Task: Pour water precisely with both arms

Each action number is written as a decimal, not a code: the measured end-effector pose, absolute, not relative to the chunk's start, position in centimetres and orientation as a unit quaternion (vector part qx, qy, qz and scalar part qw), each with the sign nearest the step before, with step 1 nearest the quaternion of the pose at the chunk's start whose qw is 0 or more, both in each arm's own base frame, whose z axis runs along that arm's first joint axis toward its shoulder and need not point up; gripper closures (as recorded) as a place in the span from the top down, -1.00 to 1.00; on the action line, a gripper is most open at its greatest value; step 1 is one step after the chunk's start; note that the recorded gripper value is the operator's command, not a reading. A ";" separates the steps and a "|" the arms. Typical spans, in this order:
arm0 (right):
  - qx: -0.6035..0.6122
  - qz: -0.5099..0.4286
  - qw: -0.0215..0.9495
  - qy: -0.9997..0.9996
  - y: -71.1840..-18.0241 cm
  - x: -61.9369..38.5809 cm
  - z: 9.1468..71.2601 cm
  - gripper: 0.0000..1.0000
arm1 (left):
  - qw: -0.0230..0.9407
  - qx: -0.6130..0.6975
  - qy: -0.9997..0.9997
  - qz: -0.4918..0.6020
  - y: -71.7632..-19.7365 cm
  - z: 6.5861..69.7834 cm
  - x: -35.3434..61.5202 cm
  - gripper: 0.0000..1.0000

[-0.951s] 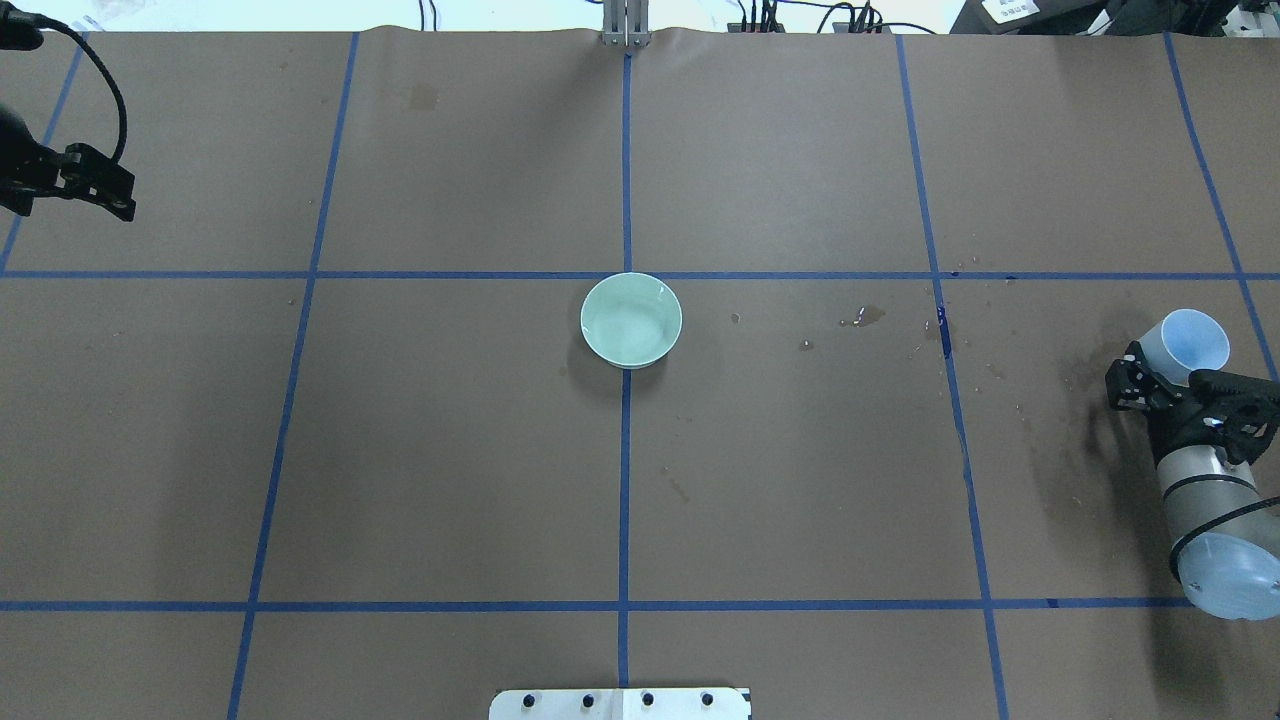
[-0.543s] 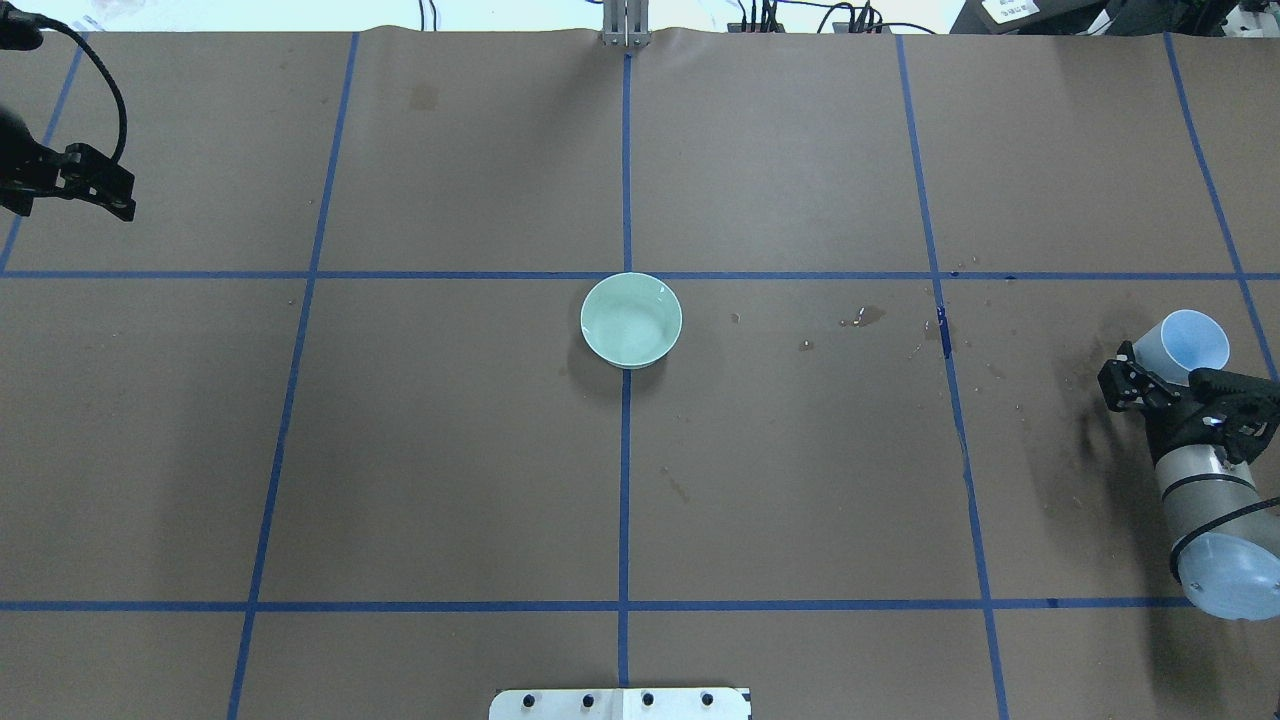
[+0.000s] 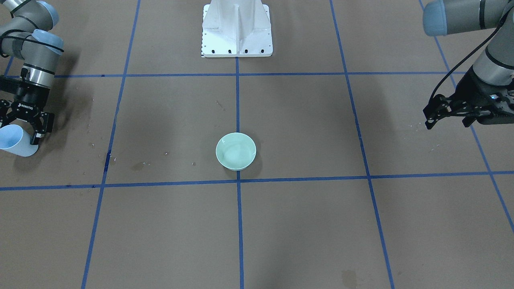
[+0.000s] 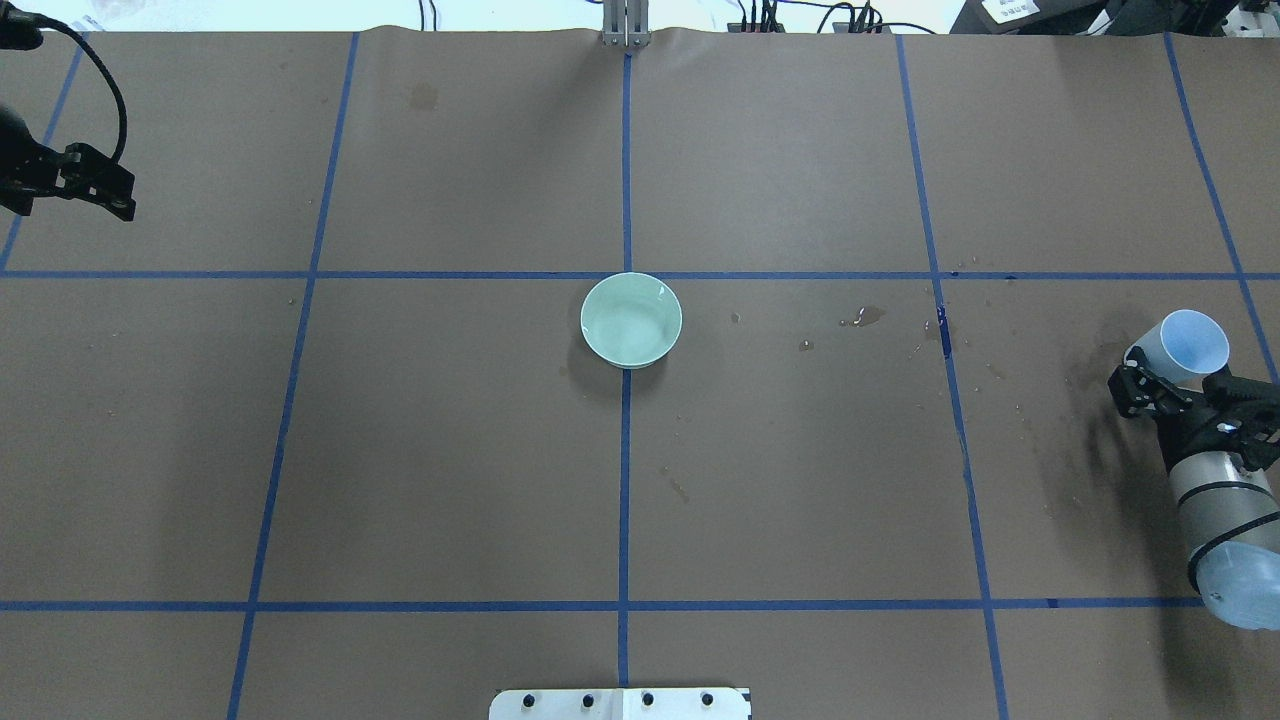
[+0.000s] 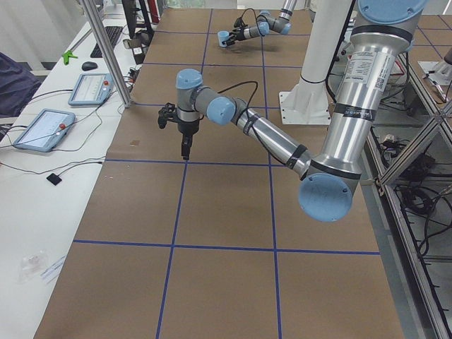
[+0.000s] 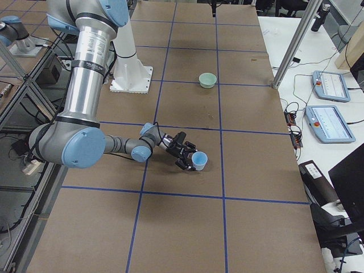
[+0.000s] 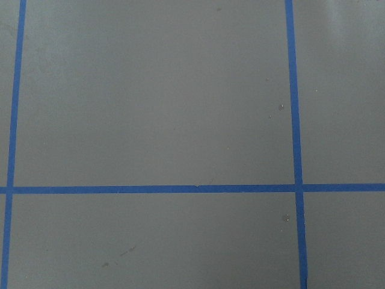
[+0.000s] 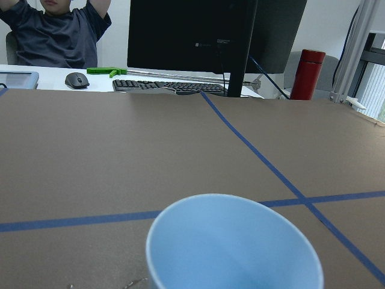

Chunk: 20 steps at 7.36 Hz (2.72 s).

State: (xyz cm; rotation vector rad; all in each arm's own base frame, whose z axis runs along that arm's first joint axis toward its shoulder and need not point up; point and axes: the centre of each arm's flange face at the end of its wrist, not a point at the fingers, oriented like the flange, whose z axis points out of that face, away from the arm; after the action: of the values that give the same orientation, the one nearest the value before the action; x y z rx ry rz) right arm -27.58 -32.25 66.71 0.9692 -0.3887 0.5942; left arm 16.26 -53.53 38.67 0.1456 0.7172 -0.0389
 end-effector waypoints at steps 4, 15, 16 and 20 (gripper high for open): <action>0.454 0.273 0.826 -0.196 -30.5 -24.7 64.3 0.99 | 0.933 0.073 0.351 -0.019 -53.5 38.5 16.2 1.00; 0.352 0.121 0.895 -0.243 -36.8 -14.5 52.5 0.99 | 0.901 0.073 0.420 -0.085 -52.2 32.1 22.9 1.00; 0.330 0.100 0.903 -0.257 -38.3 -12.4 52.9 0.99 | 0.889 0.067 0.443 -0.096 -51.6 29.9 25.6 1.00; 0.223 0.016 0.924 -0.309 -44.6 -6.4 54.9 0.99 | 0.831 0.047 0.541 -0.120 -50.9 23.3 36.3 1.00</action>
State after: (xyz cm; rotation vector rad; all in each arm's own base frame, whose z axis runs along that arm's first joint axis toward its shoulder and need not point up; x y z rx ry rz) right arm -6.37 -44.56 54.91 0.4584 -0.6344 0.0329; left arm 36.30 -50.93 23.27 0.0998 1.1466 -0.2538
